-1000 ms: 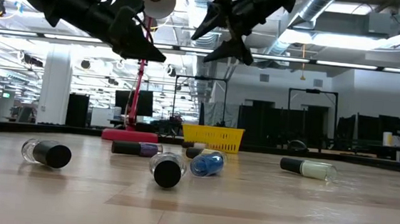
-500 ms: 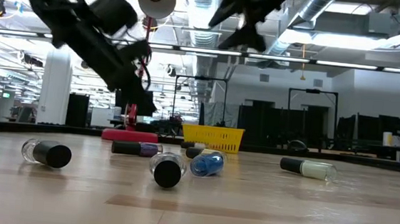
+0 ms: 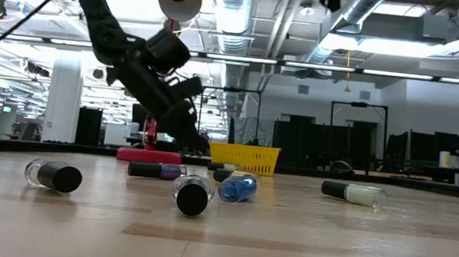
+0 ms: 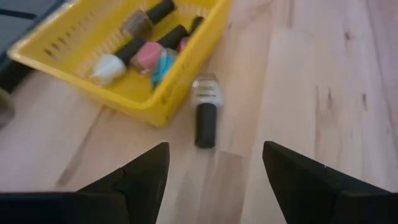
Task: Pick & Place Nail Polish
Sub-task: Put the top white nail polish bottle into the yellow bin
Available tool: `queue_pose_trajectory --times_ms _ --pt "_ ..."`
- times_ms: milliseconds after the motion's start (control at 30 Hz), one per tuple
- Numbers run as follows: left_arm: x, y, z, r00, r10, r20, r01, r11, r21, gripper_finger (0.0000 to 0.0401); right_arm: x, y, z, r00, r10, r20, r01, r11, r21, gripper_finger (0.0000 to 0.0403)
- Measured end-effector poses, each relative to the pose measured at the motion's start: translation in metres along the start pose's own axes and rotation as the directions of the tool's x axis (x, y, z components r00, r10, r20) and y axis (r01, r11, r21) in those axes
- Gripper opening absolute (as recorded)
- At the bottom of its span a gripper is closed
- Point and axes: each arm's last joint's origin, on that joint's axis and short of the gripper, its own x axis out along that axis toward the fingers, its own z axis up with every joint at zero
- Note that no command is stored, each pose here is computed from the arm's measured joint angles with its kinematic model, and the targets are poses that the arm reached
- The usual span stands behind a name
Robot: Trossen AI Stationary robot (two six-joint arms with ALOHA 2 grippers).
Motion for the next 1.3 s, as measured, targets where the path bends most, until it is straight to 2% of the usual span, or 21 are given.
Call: queue_pose_trajectory --times_ms 167,533,667,967,1300 --pt "0.012 0.0 -0.001 1.0 -0.003 -0.013 0.003 1.0 -0.001 0.0253 -0.014 0.003 0.0 0.999 -0.017 0.041 0.017 1.0 -0.005 0.0248" --pt "0.032 0.001 -0.005 1.0 0.001 -0.031 -0.002 1.0 -0.007 0.0252 -0.016 0.004 -0.001 0.999 -0.014 0.039 0.015 1.0 -0.015 0.0248" --pt "0.032 0.001 -0.005 1.0 -0.001 -0.025 0.001 1.0 -0.007 0.0248 -0.016 0.004 -0.001 0.999 -0.013 0.039 0.014 1.0 -0.017 0.0248" --pt "0.032 0.009 -0.005 1.0 -0.028 -0.013 0.028 0.999 -0.027 0.0211 -0.016 0.004 -0.001 0.999 -0.012 0.039 0.013 0.999 -0.032 0.0248" --pt "0.032 0.008 -0.005 0.999 -0.035 -0.013 0.035 0.999 0.009 0.0208 -0.016 0.004 -0.001 0.999 -0.012 0.039 0.013 0.999 -0.034 0.0248"
